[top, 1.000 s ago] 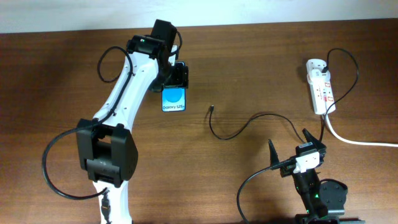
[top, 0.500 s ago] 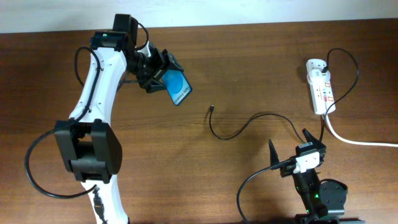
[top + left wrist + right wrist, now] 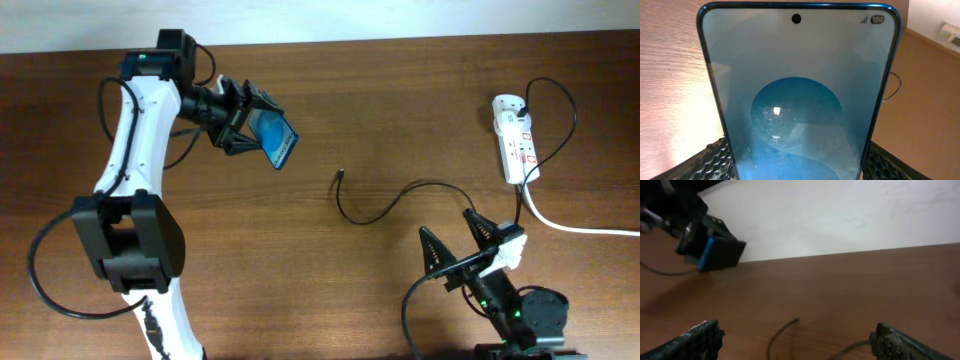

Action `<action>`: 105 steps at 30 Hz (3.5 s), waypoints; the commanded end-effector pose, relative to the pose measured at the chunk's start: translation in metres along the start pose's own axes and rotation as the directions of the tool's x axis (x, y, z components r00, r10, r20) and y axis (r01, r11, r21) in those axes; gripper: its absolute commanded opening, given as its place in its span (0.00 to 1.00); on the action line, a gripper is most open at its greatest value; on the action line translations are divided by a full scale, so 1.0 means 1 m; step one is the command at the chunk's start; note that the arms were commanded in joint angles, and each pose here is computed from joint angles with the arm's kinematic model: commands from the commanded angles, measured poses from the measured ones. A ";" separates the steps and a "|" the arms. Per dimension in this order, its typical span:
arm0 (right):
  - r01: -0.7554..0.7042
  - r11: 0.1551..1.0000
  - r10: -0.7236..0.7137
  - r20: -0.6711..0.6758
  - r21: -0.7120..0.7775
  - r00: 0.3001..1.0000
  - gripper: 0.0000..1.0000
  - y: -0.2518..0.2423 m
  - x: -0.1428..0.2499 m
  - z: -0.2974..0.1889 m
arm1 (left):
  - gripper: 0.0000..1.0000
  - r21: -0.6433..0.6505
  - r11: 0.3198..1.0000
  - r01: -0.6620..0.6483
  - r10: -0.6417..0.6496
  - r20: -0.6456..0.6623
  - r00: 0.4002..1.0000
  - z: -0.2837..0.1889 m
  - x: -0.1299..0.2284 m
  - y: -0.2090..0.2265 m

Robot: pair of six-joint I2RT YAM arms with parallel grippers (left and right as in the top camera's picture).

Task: Plug charger to phone and switch on socket

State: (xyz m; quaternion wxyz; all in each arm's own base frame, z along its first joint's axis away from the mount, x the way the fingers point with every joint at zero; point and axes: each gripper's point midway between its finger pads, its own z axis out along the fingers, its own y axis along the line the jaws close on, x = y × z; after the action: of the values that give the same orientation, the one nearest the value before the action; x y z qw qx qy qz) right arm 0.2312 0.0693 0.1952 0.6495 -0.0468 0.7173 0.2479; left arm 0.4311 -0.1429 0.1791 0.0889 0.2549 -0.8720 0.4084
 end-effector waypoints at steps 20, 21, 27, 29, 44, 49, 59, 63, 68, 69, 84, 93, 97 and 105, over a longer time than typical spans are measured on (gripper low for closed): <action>-0.279 0.949 0.307 -0.626 0.145 0.717 0.91 -0.010 -0.071 0.107 | 0.00 0.034 0.999 0.029 -0.030 0.029 0.999 -0.037 -0.013 0.015; -0.308 0.937 0.340 -0.638 0.165 0.691 0.88 -0.011 -0.063 0.112 | 0.00 0.033 0.999 0.013 -0.014 0.030 0.999 -0.037 -0.013 0.015; -0.428 0.854 0.482 -0.758 0.296 0.438 0.69 0.010 0.020 0.170 | 0.00 0.031 0.998 -0.052 0.051 0.033 0.998 -0.037 -0.013 0.015; -0.430 0.835 0.512 -0.772 0.344 0.376 0.61 0.014 0.048 0.189 | 0.00 0.032 0.998 -0.054 0.053 0.034 0.998 -0.037 -0.014 0.014; -0.297 0.832 0.534 -0.821 0.469 0.200 0.45 0.019 0.194 0.212 | 0.00 0.024 0.998 -0.058 0.057 0.020 0.998 -0.037 -0.010 0.017; -0.287 0.827 0.544 -0.817 0.484 0.191 0.42 0.017 0.212 0.215 | 0.00 0.019 0.998 -0.055 0.055 0.010 0.998 -0.037 -0.007 0.019; -0.284 0.831 0.541 -0.814 0.478 0.211 0.38 0.014 0.214 0.220 | 0.00 0.009 0.998 -0.063 0.063 0.007 0.998 -0.036 -0.006 0.019; -0.282 0.831 0.542 -0.813 0.480 0.213 0.37 0.013 0.214 0.220 | 0.00 0.010 0.998 -0.062 0.062 0.007 0.998 -0.036 -0.006 0.019; -0.241 0.810 0.585 -0.768 0.535 0.260 0.42 -0.022 0.180 0.211 | 0.00 0.026 0.998 -0.060 0.060 -0.001 0.998 -0.036 -0.004 0.017; -0.241 0.816 0.576 -0.765 0.525 0.287 0.44 -0.026 0.165 0.211 | 0.00 0.034 0.999 -0.036 0.036 -0.006 0.999 -0.036 -0.004 0.015; -0.411 0.883 0.433 -0.735 0.227 0.522 0.52 0.036 -0.002 0.189 | 0.00 0.000 0.948 0.318 -0.317 -0.060 0.946 -0.036 0.011 0.021; -0.466 0.845 0.492 -0.721 0.262 0.488 0.52 0.040 -0.004 0.190 | 0.00 -0.185 0.838 0.513 -0.503 0.101 0.858 -0.013 0.015 0.041; -0.488 0.836 0.496 -0.729 0.252 0.473 0.52 0.045 -0.005 0.189 | 0.00 -0.188 0.842 0.506 -0.496 0.098 0.863 -0.009 0.017 0.038; -0.522 0.813 0.517 -0.731 0.257 0.446 0.52 0.050 -0.006 0.189 | 0.00 -0.189 0.839 0.510 -0.500 0.101 0.860 -0.007 0.018 0.037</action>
State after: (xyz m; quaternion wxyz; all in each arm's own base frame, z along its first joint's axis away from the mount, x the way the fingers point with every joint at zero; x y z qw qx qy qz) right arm 0.3878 0.1851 0.1964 0.1636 0.0808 0.9084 0.3762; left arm 0.3933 -0.1220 0.1586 0.2015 0.4671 -0.8191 0.2651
